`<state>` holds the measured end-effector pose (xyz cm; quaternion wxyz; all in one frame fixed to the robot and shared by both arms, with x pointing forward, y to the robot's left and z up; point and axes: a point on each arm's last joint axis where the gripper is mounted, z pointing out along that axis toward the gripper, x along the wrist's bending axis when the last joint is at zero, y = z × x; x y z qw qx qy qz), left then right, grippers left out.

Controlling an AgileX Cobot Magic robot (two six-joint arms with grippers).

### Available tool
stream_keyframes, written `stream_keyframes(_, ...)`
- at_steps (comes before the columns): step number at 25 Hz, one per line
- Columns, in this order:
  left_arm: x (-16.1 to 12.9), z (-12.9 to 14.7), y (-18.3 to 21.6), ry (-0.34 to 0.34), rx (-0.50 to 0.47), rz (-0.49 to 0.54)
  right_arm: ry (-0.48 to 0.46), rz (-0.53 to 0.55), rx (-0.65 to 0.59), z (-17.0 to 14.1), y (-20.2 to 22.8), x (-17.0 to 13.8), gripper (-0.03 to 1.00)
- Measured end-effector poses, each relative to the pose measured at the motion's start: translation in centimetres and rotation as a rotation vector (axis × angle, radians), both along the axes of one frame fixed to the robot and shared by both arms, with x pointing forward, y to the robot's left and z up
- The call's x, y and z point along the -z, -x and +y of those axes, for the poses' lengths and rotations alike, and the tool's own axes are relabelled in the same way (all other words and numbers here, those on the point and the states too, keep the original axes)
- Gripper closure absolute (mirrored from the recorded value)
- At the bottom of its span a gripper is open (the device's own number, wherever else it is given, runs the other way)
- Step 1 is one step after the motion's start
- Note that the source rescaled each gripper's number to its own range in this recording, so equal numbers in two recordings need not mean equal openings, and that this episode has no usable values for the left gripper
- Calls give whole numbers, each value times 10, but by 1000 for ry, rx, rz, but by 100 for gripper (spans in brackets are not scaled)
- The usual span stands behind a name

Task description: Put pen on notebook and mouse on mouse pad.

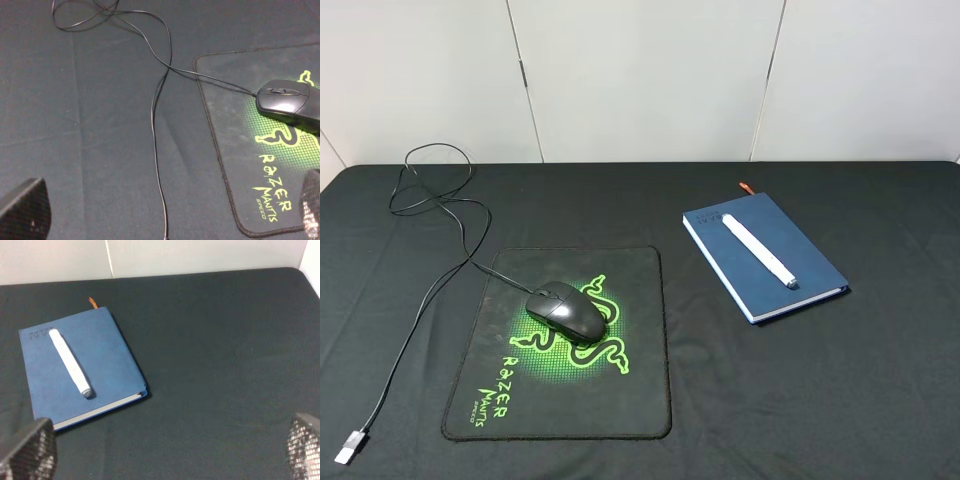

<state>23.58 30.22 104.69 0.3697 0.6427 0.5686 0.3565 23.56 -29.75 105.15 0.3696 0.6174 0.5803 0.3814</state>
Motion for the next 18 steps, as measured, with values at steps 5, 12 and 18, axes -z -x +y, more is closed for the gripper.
stream_keyframes(5,0,0,0,0,0,0,0,0,2,0,0,0,-3)
stream_keyframes(12,0,0,0,0,0,0,-1,0,2,0,0,0,-3)
stream_keyframes(18,0,0,0,0,0,0,-1,0,2,0,0,0,-3)
